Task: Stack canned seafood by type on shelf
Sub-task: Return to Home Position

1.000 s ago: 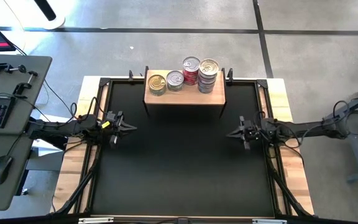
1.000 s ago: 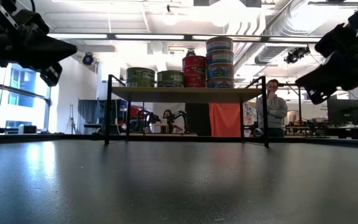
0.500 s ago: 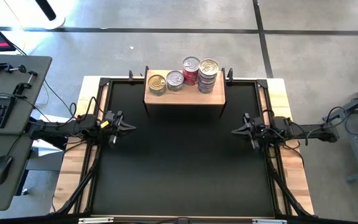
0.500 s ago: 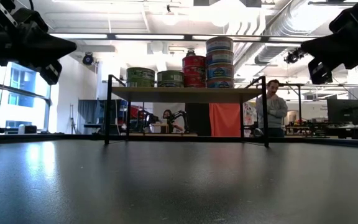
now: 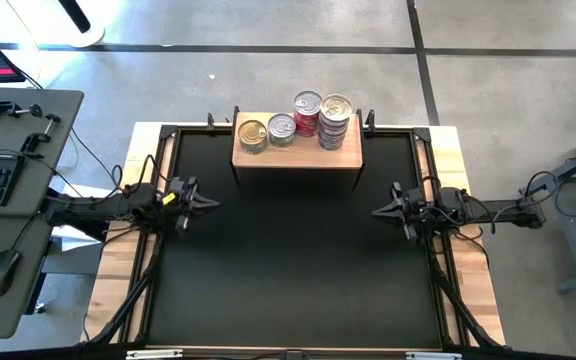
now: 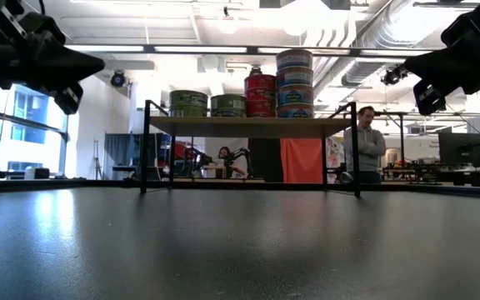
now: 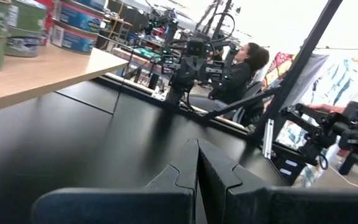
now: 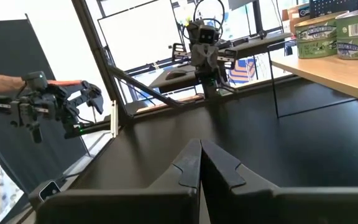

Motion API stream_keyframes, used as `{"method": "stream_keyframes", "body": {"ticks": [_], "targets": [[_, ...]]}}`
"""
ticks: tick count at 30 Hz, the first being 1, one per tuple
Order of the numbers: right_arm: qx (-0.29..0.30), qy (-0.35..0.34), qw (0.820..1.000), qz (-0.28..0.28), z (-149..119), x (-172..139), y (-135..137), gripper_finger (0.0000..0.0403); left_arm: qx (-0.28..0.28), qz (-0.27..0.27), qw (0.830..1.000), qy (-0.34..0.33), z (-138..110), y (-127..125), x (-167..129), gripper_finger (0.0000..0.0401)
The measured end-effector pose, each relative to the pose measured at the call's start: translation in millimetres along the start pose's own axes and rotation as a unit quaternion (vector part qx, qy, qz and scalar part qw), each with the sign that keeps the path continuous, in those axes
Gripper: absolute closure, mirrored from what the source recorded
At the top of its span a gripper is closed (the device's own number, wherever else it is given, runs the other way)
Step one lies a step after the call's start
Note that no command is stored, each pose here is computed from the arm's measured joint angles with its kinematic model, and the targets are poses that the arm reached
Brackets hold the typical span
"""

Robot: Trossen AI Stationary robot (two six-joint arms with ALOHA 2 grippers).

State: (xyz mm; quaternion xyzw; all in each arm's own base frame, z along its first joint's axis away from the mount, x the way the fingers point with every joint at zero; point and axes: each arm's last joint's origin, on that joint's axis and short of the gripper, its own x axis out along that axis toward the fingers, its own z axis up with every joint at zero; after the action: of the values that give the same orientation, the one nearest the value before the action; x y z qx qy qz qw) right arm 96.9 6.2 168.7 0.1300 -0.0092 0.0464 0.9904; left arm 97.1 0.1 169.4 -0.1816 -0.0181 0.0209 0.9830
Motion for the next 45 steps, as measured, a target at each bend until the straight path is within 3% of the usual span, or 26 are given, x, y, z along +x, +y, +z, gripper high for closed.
{"method": "stream_keyframes", "body": {"ticks": [10,31,36,38,41,45], "targets": [[0.0,0.0,1.0,0.0,-0.1,0.0,0.0,0.0402,0.001,0.02,1.0,-0.008,1.4,3.7,0.1,0.0401],[0.0,0.013,1.0,-0.003,-2.2,1.6,-0.6,0.0402,0.001,0.009,1.0,-0.004,0.3,1.0,0.0,0.0401],[0.001,0.013,1.0,-0.003,-2.1,1.6,-0.6,0.0402,0.175,-0.03,0.984,0.013,-2.0,-0.8,0.0,0.0401],[0.0,0.013,1.0,-0.003,-2.1,1.6,-0.6,0.0402,0.213,-0.034,0.976,0.012,-2.0,-1.1,0.0,0.0401],[0.0,0.013,1.0,-0.003,-2.1,1.6,-0.6,0.0402,0.214,-0.032,0.976,0.012,-1.9,-0.9,0.0,0.0401],[0.0,0.013,1.0,-0.003,-2.2,1.7,-0.6,0.0402,0.169,-0.025,0.985,0.012,-1.5,0.3,0.0,0.0401]]}}
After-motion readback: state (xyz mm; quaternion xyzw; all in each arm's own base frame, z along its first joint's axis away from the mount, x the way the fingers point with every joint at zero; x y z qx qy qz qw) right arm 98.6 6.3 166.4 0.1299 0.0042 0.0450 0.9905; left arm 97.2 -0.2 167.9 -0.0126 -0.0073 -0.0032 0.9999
